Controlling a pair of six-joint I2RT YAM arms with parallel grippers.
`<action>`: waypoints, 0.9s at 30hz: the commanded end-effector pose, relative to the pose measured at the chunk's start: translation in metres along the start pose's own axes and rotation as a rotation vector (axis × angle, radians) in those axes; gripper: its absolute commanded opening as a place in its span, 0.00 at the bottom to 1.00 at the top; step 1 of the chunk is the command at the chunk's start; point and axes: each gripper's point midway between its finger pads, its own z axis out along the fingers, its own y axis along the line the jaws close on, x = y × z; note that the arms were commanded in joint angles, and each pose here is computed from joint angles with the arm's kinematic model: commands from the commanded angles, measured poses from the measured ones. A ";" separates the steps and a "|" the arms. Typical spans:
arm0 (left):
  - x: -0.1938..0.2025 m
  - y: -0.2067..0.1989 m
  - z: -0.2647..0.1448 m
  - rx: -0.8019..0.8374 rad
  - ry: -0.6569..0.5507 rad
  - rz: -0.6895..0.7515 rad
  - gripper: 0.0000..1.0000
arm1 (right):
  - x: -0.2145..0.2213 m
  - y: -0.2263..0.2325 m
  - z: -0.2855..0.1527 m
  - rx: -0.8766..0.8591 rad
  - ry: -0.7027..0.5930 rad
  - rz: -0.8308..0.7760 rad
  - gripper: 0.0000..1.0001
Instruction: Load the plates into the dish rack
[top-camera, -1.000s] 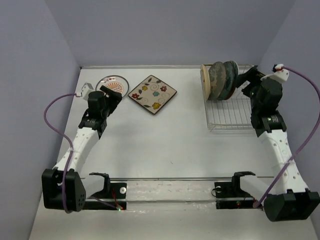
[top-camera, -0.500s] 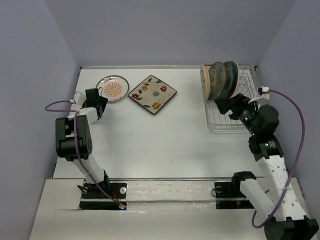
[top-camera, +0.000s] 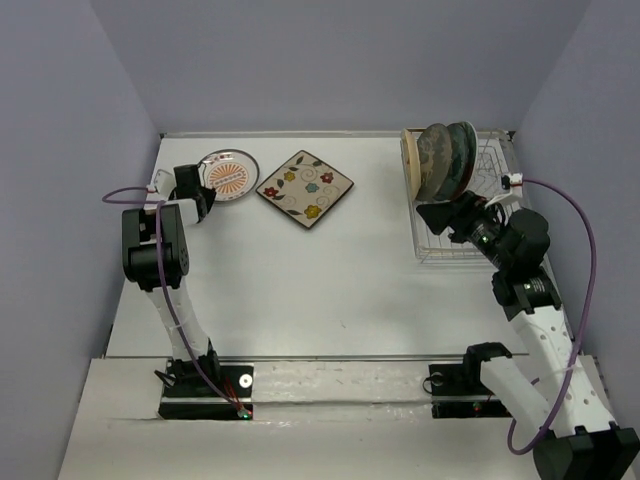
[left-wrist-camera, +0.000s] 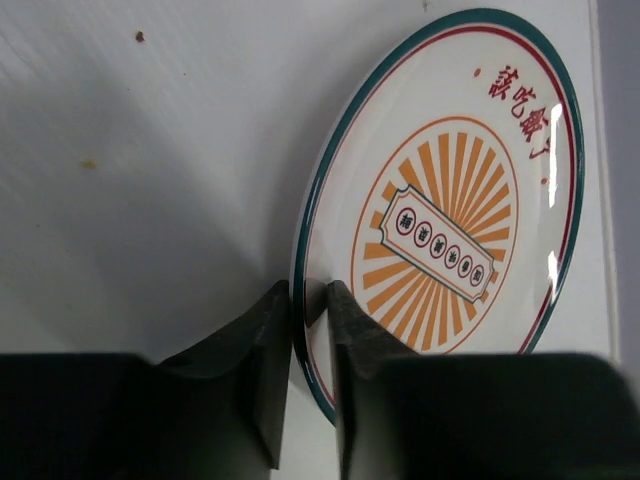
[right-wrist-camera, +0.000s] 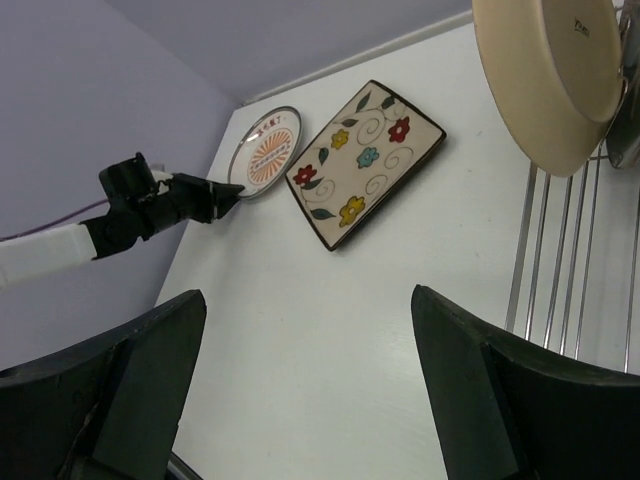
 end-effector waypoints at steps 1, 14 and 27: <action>-0.008 -0.017 0.004 0.067 -0.009 -0.031 0.15 | 0.003 0.011 0.004 -0.061 0.005 0.000 0.88; -0.109 -0.050 -0.124 0.277 -0.269 0.011 0.06 | 0.049 0.070 0.043 -0.179 0.157 -0.048 0.88; 0.013 -0.116 -0.313 0.863 0.066 0.153 0.06 | 0.069 0.115 0.096 -0.203 0.234 -0.089 0.96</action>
